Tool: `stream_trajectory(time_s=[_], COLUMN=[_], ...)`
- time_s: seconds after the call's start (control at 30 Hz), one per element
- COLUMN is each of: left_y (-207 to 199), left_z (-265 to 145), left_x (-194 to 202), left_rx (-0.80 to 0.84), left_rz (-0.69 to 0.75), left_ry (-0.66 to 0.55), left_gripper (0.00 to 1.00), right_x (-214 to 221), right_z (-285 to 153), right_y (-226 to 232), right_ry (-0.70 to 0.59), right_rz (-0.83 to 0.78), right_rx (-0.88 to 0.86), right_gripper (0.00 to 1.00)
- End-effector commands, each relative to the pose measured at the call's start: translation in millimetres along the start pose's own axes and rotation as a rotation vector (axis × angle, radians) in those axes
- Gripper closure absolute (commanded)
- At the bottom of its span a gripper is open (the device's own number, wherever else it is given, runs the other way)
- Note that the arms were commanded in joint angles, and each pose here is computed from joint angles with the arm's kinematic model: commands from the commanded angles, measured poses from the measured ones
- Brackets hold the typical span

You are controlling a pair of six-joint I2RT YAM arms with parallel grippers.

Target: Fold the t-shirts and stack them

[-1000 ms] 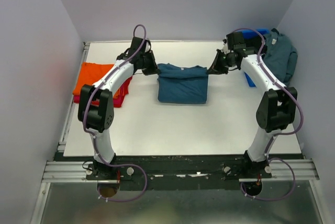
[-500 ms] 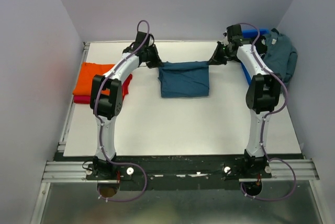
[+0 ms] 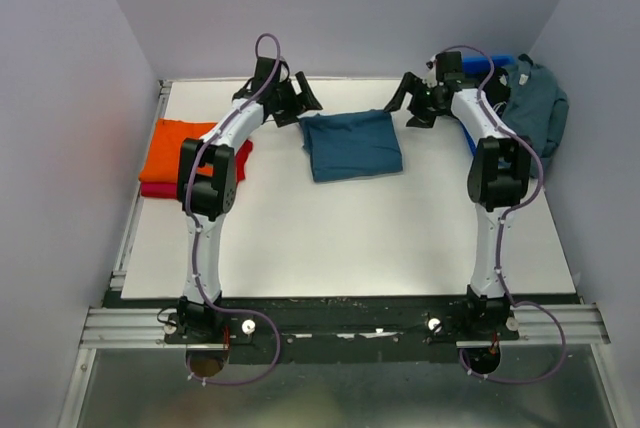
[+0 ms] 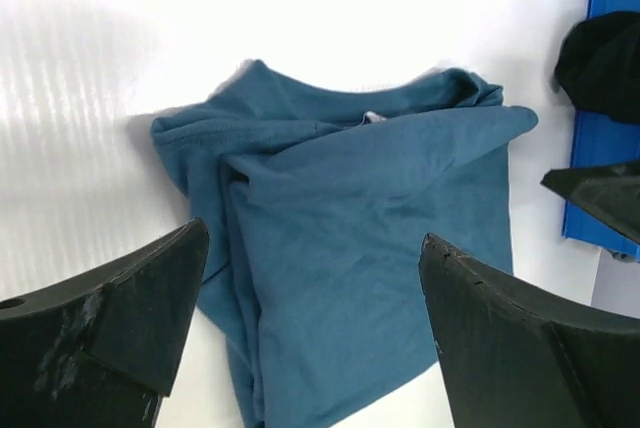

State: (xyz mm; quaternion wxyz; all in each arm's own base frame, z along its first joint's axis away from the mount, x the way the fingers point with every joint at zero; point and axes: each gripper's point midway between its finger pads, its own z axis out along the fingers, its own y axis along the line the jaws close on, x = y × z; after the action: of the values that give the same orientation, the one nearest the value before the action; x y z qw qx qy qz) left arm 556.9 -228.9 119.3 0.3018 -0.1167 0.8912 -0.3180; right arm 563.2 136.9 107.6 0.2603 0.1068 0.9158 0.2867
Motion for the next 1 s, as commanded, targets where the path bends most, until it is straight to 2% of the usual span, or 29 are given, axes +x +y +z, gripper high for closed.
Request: stream_trajectory(time_s=[0.0,0.2,0.4,0.47,0.8,0.87,0.97], left_y=[-15,9,32,35,47,48,49], left_z=[-35,-40,-19,-11,25,30,35], left_x=[-25,12,42,45,55,54,52], left_rx=[0.006,-0.011,-0.035,-0.033,-0.031,-0.034,-0.032], left_rz=[0.080,0.047,0.008,-0.001,-0.035,-0.035,-0.030], left_ry=[-0.123,-0.108,-0.060,-0.053,-0.017,-0.016,-0.019], left_gripper=[0.01,0.03,0.12,0.16,0.24,0.29,0.46], right_x=[-10,15,42,49,77,84,95], right_z=[-30,-23,-11,-6,7,10,13], right_y=[13,2,-19,-29,-40,-41,-37], right_ry=[-0.130,-0.062,0.001,0.018,0.087,0.104,0.127], right_rz=[-0.113,-0.114,-0.072,-0.056,-0.023,-0.014,-0.006], right_rx=[-0.043,-0.052,0.026,0.058,0.076,0.076,0.059], right_gripper=[0.02,0.22,0.23,0.24,0.27,0.28,0.30])
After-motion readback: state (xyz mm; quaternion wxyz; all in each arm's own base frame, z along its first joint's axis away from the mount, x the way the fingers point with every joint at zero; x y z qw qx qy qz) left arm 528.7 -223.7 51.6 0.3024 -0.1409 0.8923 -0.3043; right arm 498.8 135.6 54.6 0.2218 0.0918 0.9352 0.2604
